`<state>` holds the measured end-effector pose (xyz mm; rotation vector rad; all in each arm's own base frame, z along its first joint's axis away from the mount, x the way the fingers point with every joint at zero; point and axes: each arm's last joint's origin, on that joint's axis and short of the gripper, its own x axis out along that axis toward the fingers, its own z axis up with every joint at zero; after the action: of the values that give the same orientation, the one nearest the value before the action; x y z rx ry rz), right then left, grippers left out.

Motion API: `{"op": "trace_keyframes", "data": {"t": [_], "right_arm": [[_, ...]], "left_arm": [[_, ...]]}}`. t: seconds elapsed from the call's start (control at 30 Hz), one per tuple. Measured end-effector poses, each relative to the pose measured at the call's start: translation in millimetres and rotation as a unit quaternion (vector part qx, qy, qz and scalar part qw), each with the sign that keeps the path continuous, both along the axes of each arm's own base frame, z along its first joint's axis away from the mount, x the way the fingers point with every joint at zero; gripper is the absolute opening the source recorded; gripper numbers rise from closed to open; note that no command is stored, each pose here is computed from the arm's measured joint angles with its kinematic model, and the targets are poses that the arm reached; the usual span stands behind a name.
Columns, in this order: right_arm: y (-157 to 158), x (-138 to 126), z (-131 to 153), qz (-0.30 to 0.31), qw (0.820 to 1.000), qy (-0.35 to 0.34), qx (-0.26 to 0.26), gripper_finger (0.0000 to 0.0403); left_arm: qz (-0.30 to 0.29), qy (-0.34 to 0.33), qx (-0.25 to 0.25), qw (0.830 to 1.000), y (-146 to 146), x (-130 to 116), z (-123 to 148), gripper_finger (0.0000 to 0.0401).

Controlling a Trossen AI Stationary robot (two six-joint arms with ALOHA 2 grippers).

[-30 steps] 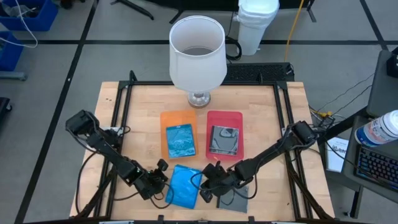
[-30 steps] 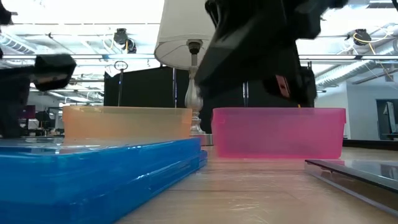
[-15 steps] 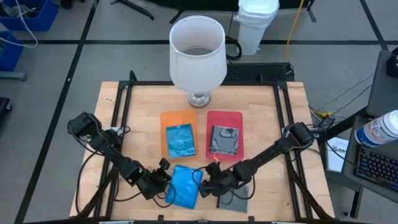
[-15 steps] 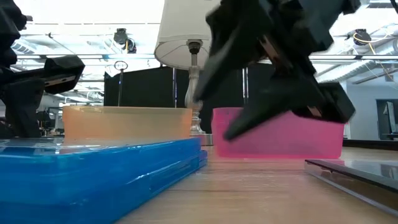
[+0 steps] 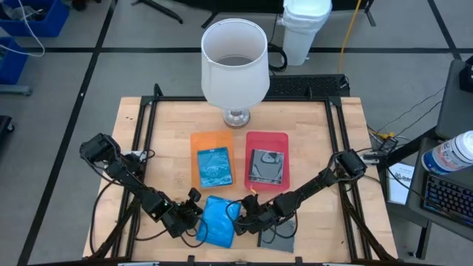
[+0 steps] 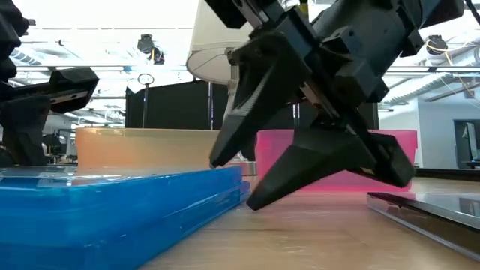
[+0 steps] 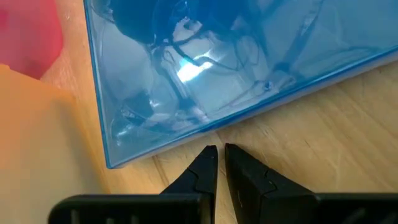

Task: Pick & place jewel cases by type
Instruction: Put the blue CD case into the orange bin

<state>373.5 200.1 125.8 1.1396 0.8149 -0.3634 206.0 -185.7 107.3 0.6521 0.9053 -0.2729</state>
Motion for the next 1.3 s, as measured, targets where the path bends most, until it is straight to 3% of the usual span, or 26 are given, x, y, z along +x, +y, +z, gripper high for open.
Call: {"op": "trace_keyframes", "data": {"t": [0.23, 0.5, 1.3], "right_arm": [[0.9, 3.2, 3.2, 0.01, 1.0, -0.027, -0.01, 0.016], [0.4, 3.2, 3.1, 0.014, 0.999, -0.03, -0.024, 0.016], [-2.0, -0.1, -1.7, 0.001, 0.999, -0.029, -0.045, 0.016]], "left_arm": [[0.004, 0.021, 0.025, 0.999, -5.4, 5.7, 11.9, 0.0042], [-0.004, 0.002, 0.014, 1.0, -13.5, 16.8, 26.1, 0.0042], [-0.012, -0.019, -0.019, 1.0, -11.7, 34.2, 23.0, 0.0042]]}}
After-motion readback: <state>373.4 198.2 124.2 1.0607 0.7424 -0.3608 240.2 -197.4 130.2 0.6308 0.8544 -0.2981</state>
